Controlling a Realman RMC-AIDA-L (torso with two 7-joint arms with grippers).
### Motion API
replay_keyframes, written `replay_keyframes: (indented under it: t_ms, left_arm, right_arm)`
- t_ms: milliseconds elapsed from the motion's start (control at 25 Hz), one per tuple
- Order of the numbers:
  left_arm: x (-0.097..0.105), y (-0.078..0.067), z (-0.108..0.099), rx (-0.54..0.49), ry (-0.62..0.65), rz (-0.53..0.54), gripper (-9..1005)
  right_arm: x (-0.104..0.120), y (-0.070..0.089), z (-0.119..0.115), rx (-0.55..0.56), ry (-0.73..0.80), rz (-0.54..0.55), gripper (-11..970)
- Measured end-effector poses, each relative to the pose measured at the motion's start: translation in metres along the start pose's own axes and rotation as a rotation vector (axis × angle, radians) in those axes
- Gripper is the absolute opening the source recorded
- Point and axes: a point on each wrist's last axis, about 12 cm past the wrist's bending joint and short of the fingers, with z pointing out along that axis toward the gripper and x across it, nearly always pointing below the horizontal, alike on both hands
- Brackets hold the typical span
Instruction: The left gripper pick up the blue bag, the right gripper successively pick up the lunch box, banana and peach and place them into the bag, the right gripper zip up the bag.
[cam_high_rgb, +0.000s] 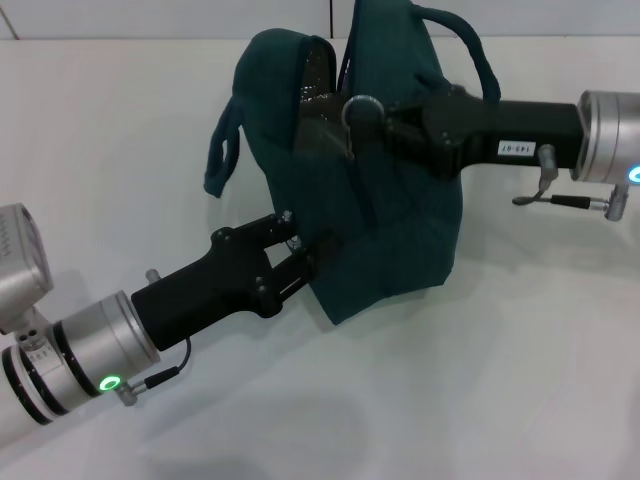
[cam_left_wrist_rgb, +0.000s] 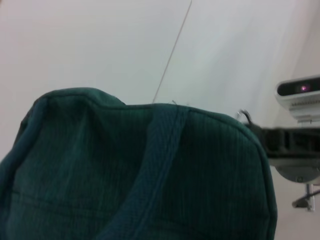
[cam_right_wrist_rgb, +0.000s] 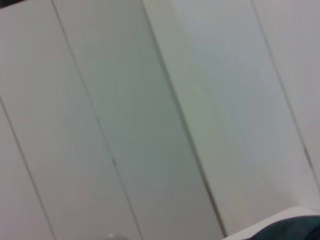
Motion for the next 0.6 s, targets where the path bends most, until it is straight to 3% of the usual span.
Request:
replay_keyframes:
  t_ms: [560, 600]
  left_arm:
    - [0.0003, 0.0029, 0.0034, -0.008, 0.021, 0.055, 312]
    - [-0.0002, 0.0035, 0.0036, -0.012, 0.018, 0.056, 238]
  right_arm:
    - [0.0007, -0.003, -0.0095, 0.051, -0.057, 0.006, 12]
    - [0.0014, -0.0007, -0.009, 0.032, -0.053, 0.006, 12]
